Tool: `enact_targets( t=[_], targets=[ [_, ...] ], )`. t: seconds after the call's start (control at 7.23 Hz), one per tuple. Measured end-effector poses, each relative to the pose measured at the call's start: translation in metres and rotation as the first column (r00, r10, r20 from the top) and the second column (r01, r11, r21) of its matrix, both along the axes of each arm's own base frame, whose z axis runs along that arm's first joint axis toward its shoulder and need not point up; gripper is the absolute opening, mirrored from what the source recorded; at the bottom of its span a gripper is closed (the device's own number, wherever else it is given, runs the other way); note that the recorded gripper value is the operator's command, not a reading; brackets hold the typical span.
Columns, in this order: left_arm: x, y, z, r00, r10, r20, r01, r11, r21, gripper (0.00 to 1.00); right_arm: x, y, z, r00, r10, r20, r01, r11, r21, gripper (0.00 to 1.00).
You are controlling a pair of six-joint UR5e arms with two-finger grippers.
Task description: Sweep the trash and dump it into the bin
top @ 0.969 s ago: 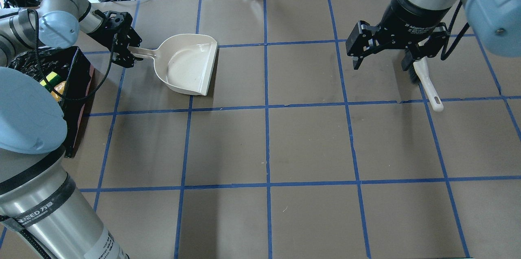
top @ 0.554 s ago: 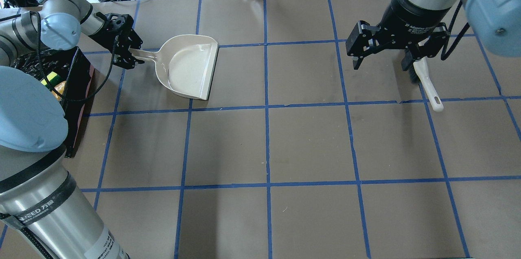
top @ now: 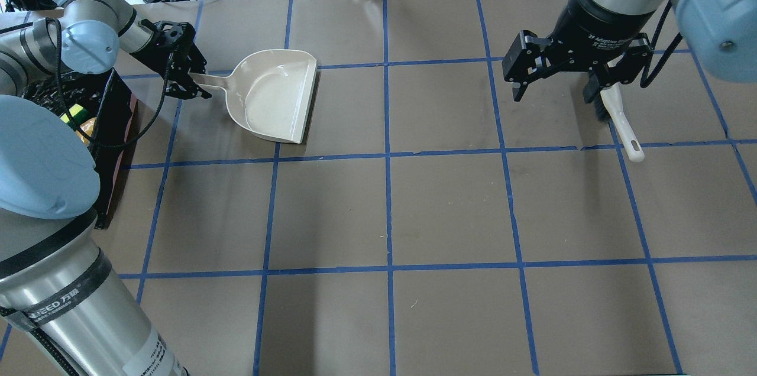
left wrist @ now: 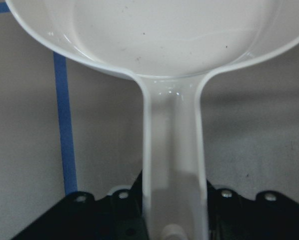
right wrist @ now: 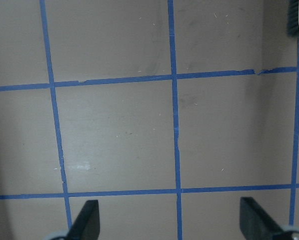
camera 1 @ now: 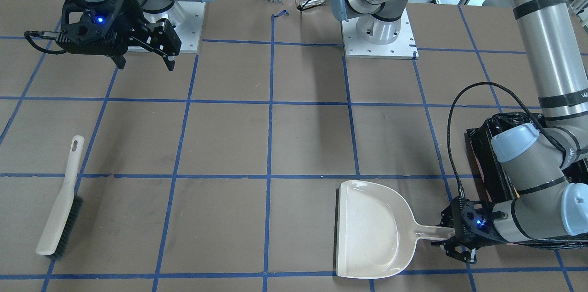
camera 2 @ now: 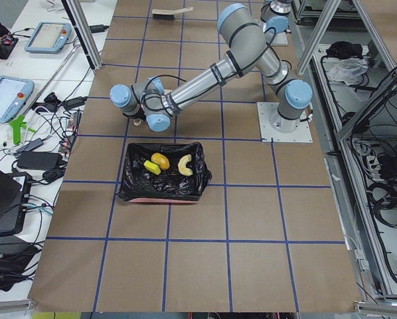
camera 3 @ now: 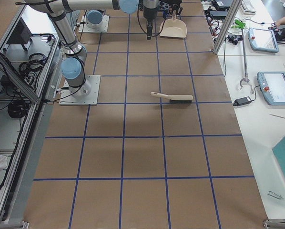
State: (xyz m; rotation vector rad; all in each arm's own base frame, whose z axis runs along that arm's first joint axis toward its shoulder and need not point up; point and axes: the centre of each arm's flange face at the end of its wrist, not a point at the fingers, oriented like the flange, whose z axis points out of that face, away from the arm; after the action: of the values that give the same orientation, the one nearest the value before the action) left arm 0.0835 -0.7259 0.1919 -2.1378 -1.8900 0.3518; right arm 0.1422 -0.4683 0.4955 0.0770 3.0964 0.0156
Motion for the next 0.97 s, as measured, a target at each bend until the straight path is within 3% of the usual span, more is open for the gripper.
enact_targets(
  t=[0.42,0.69,0.97],
  targets=[
    [-0.001,0.0,0.011,0.999,0.038,0.008,-0.038,0.999,0.001,0.63,0.0,0.0,0.0,1.0,0.0,0.0,0.0,1.0,0.001,1.0],
    [-0.009,-0.001,0.03,0.994,0.104,0.023,-0.105,0.994,0.006,0.64,0.001,0.0,0.0,1.0,-0.003,0.0,0.003,1.0,-0.002,1.0],
    [-0.018,0.006,0.061,0.975,0.218,0.044,-0.22,0.975,0.033,0.77,0.001,0.0,0.0,1.0,-0.005,0.0,0.005,1.0,-0.002,1.0]
  ],
)
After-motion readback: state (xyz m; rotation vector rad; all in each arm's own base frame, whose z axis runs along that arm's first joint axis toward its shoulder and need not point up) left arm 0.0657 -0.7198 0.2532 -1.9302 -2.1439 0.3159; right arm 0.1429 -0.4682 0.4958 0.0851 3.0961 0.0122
